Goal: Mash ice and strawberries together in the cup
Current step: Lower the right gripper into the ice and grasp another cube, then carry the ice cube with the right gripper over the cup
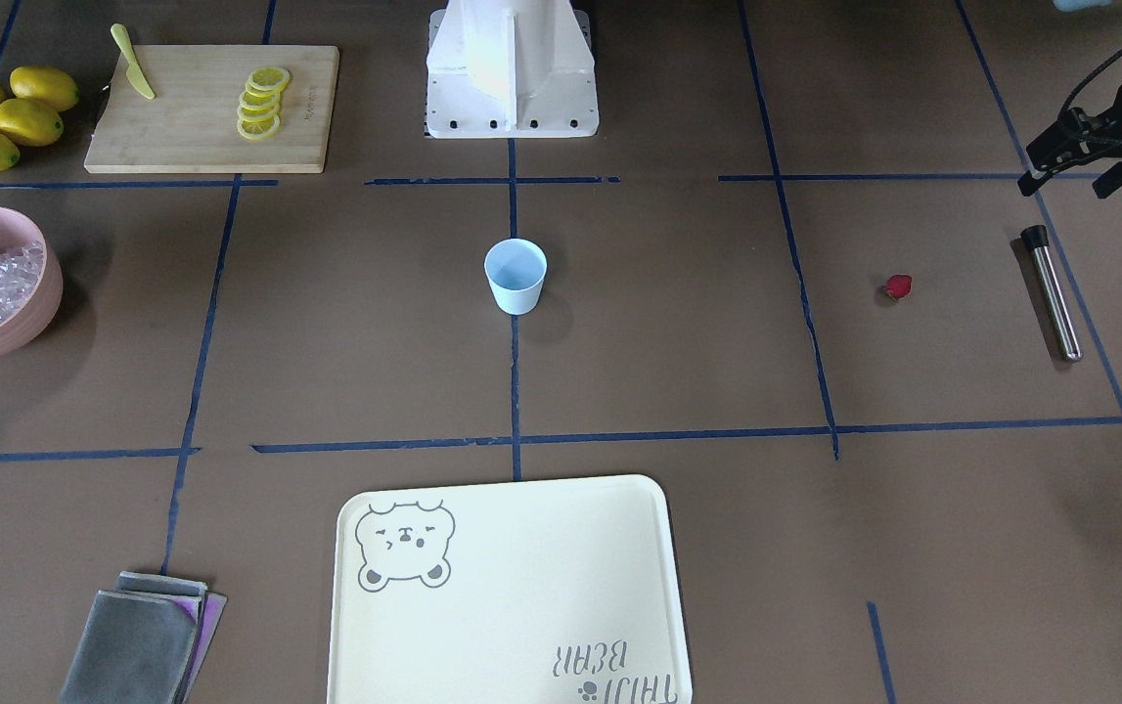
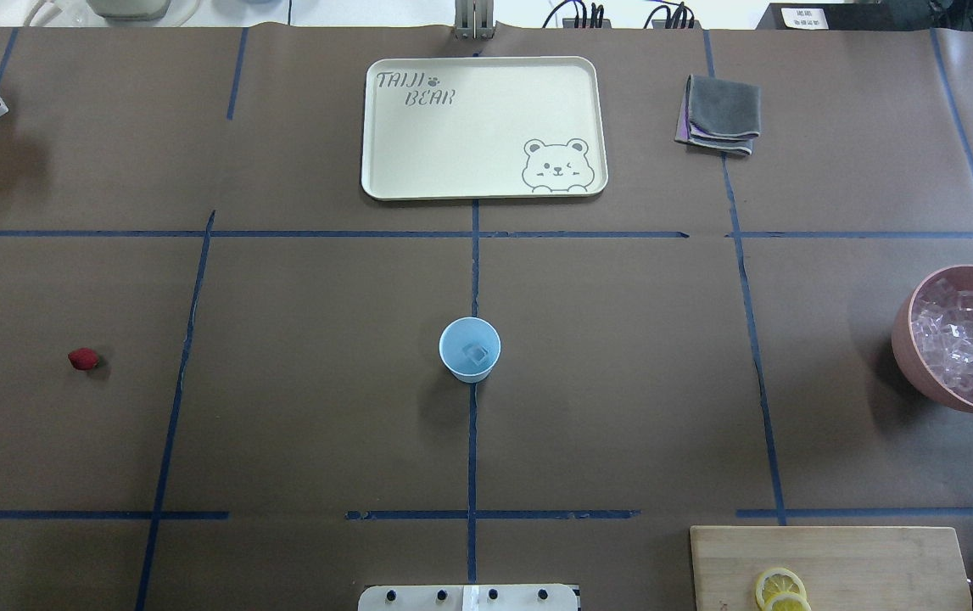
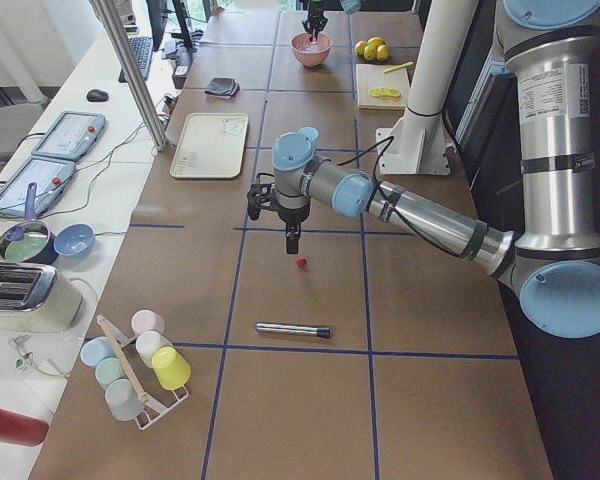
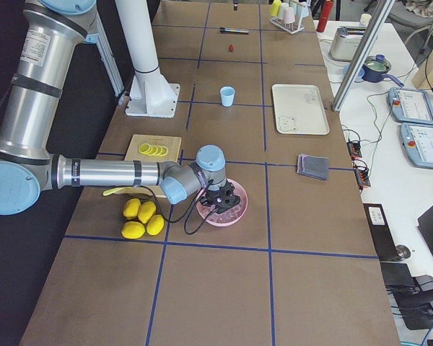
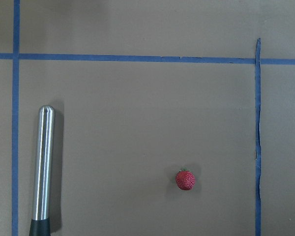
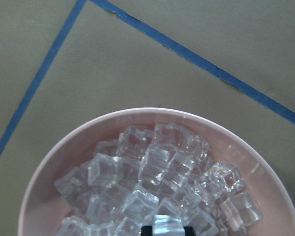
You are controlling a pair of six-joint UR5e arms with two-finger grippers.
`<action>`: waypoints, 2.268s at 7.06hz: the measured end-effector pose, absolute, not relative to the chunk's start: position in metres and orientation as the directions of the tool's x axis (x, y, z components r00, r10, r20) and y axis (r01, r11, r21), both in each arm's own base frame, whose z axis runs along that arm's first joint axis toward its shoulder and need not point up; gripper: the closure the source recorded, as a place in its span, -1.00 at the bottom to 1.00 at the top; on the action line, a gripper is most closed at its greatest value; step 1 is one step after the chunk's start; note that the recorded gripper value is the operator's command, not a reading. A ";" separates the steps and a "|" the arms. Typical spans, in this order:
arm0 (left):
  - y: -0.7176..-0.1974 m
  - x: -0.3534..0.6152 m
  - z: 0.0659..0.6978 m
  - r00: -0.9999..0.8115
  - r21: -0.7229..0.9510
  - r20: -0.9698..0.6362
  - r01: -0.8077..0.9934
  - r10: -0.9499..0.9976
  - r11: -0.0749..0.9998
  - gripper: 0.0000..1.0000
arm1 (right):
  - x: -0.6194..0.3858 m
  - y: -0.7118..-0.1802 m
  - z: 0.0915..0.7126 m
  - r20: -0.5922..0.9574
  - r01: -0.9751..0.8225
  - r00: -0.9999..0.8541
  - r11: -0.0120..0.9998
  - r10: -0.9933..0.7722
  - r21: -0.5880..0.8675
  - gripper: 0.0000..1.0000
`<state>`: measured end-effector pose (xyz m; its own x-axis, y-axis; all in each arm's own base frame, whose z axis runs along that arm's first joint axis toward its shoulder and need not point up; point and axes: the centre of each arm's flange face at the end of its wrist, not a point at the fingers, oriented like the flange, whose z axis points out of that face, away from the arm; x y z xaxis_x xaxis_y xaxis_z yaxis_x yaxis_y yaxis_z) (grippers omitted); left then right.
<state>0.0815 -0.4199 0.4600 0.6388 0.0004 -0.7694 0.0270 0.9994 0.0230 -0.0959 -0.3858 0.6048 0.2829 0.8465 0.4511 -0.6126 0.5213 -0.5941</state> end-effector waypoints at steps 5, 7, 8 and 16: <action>-0.414 0.081 0.446 0.619 0.037 -0.785 0.021 0.017 0.999 -1.00 | -0.125 -0.432 0.481 0.665 -0.538 0.239 0.667 0.707 -0.515 0.97; -0.412 0.080 0.444 0.618 0.042 -0.786 0.022 0.020 0.999 -1.00 | -0.185 -0.431 0.414 0.748 -0.429 0.270 0.771 0.606 -0.470 0.97; -0.411 0.080 0.443 0.617 0.044 -0.786 0.022 0.021 0.999 -1.00 | -0.224 -0.438 0.371 0.770 -0.373 0.290 0.808 0.568 -0.456 0.98; -0.412 0.081 0.441 0.619 0.051 -0.785 0.023 0.026 0.998 -1.00 | -0.523 -0.388 0.162 0.813 -0.238 0.452 0.928 0.368 -0.288 0.93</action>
<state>0.0807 -0.4118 0.4413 0.6194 0.0264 -0.7847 0.0226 0.9984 0.0514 -0.5225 -0.3878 0.1622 0.4516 0.3679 0.8128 -0.2378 0.9277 -0.2878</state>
